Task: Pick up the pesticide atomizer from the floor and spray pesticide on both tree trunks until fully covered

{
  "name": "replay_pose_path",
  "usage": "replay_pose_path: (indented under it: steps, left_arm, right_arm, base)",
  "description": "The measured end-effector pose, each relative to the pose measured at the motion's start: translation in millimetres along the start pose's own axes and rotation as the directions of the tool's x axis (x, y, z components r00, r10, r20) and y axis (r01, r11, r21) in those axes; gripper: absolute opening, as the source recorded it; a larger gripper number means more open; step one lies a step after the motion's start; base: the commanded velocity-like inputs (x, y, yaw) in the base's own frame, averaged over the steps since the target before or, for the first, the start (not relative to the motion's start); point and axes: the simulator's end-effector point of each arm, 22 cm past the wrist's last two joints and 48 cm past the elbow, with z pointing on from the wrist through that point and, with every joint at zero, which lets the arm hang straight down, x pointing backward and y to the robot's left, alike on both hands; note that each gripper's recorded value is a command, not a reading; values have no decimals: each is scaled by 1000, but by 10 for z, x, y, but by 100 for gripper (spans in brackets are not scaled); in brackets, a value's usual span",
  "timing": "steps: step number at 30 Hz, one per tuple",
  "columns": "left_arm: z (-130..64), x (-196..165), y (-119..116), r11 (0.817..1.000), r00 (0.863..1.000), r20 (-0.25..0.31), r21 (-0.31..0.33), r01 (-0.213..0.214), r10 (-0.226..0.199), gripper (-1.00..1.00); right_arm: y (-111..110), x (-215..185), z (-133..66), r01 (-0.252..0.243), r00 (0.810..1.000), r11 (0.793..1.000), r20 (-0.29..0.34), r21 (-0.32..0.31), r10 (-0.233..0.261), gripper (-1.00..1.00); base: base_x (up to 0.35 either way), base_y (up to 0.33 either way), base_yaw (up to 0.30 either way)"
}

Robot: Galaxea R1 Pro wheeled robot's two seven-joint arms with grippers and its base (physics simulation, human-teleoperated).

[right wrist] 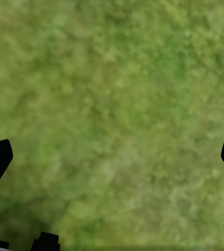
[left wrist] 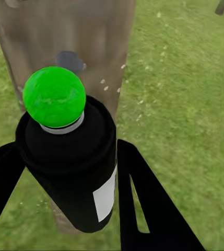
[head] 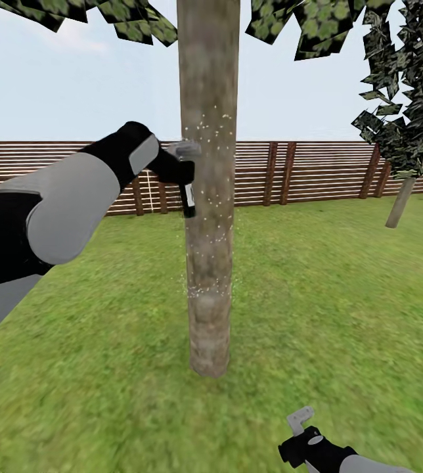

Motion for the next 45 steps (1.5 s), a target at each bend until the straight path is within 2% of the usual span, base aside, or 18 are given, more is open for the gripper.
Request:
replay_pose_path:
  steps: [3,13,19,21,24,26,30,33,35,37,42,45]
  left_arm:
    - [-2,-26,-42,1000,1000,11,19,17,-17,-100]
    - [85,143,-18,999,999,-22,19,28,-28,-100]
    - [213,374,15,999,998,-55,20,41,-40,-100]
    - [330,591,45,998,995,-83,21,53,-51,-100]
    - [469,739,86,998,997,-62,21,56,-55,-100]
    - [577,948,112,997,995,-79,22,68,-66,-100]
    - [833,1395,176,996,994,-76,23,83,-82,-100]
    - [990,1861,201,994,986,-124,22,111,-107,-100]
    - [1091,2123,222,993,985,-127,21,119,-116,-100]
    - [1217,2559,248,991,981,-148,16,131,-127,-100]
    - [1335,3065,253,988,977,-153,14,155,-151,-100]
    - [1432,3630,259,986,977,-139,8,168,-165,-100]
  right_arm:
    - [-6,0,0,0,1000,1000,0,1,0,100]
    - [-2,2,0,0,1000,1000,0,0,0,100]
    - [1,0,1,0,1000,1000,0,0,0,100]
    - [3,0,2,0,1000,1000,0,0,0,100]
    - [4,0,1,0,1000,1000,0,-1,0,100]
    - [4,-1,1,0,1000,1000,0,-1,0,100]
    - [9,5,1,2,1000,1000,-3,-2,-2,100]
    - [17,0,1,3,1000,1000,-2,-3,-3,100]
    - [18,-3,1,3,1000,1000,-1,-3,-3,100]
    - [18,-4,2,3,1000,1000,-1,-4,-3,100]
    - [28,-9,1,3,1000,1000,0,-5,-3,100]
    - [38,-23,1,3,1000,1000,6,-6,-3,100]
  base:
    - [0,0,0]
    - [0,0,0]
    - [0,0,0]
    - [0,0,0]
    - [0,0,0]
    - [0,0,0]
    - [0,0,0]
    - [0,0,0]
    - [0,0,0]
    - [0,0,0]
    - [0,0,0]
    - [0,0,0]
